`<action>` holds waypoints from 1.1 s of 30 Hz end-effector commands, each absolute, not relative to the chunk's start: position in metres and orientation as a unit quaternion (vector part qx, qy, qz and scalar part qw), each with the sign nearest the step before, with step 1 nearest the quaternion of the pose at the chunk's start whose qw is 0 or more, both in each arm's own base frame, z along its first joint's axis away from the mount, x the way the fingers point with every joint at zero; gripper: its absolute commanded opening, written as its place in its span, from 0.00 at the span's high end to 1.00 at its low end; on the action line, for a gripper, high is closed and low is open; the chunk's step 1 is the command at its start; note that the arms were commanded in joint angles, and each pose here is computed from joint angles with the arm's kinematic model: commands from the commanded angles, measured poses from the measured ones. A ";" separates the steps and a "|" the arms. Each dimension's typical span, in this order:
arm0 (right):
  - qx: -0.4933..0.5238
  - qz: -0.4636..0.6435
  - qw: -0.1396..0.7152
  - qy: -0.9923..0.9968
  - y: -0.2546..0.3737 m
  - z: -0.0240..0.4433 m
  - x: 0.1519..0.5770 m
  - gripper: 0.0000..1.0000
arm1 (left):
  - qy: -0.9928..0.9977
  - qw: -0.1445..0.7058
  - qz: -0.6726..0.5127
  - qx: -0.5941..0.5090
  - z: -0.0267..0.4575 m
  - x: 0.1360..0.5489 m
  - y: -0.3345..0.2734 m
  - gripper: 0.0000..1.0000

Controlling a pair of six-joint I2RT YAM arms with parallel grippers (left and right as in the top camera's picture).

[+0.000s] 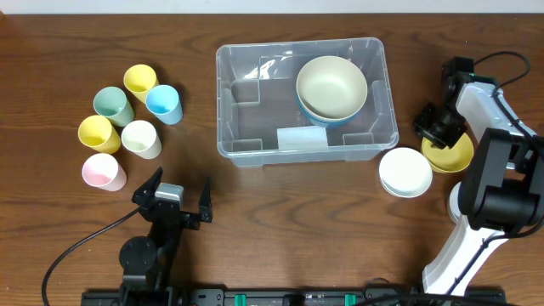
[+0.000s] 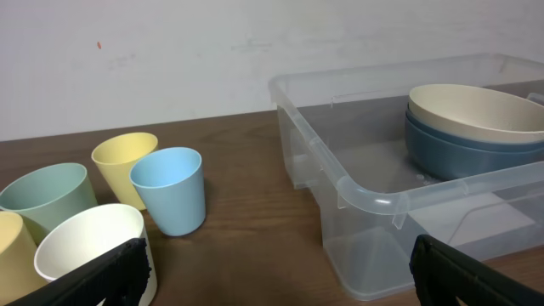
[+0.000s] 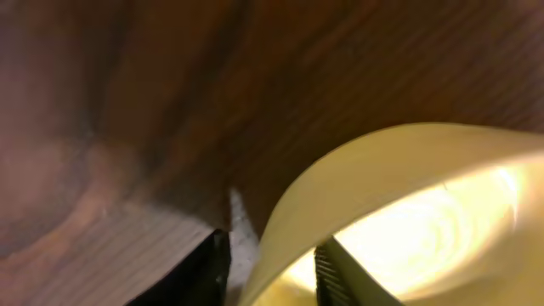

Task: Pack container
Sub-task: 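Move the right gripper to the yellow bowl and grasp it, then carry the yellow bowl into the container's left side and release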

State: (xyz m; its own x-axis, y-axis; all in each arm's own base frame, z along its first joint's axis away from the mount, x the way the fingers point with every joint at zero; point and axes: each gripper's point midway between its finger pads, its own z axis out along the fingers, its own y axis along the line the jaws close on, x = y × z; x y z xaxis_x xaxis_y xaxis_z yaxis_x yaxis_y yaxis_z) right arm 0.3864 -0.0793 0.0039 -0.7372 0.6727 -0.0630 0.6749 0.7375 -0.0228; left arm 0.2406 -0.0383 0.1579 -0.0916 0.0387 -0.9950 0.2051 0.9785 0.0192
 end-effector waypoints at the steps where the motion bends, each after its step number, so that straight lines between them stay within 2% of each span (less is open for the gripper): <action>1: 0.373 -0.019 0.038 0.927 -0.087 0.009 0.391 0.70 | 0.748 0.655 -0.069 0.083 0.142 0.241 -0.040 0.02; 8: 0.371 -0.017 0.057 0.927 -0.098 0.022 0.403 0.72 | 0.748 0.655 -0.069 0.083 0.142 0.241 -0.040 0.02; 14: 0.365 -0.014 0.068 0.929 -0.100 0.036 0.412 0.82 | 0.748 0.655 -0.069 0.083 0.142 0.241 -0.040 0.02; 20: 0.365 -0.014 0.068 0.929 -0.101 0.046 0.414 0.99 | 0.748 0.655 -0.069 0.083 0.142 0.241 -0.040 0.02; 25: 0.361 -0.015 0.066 0.930 -0.101 0.050 0.413 0.99 | 0.748 0.655 -0.069 0.083 0.142 0.241 -0.040 0.02; 29: 0.352 -0.015 0.079 0.933 -0.102 0.076 0.417 0.99 | 0.748 0.655 -0.068 0.083 0.142 0.241 -0.040 0.02; 33: 0.336 -0.012 0.124 0.934 -0.103 0.138 0.427 0.99 | 0.748 0.655 -0.068 0.083 0.142 0.241 -0.040 0.02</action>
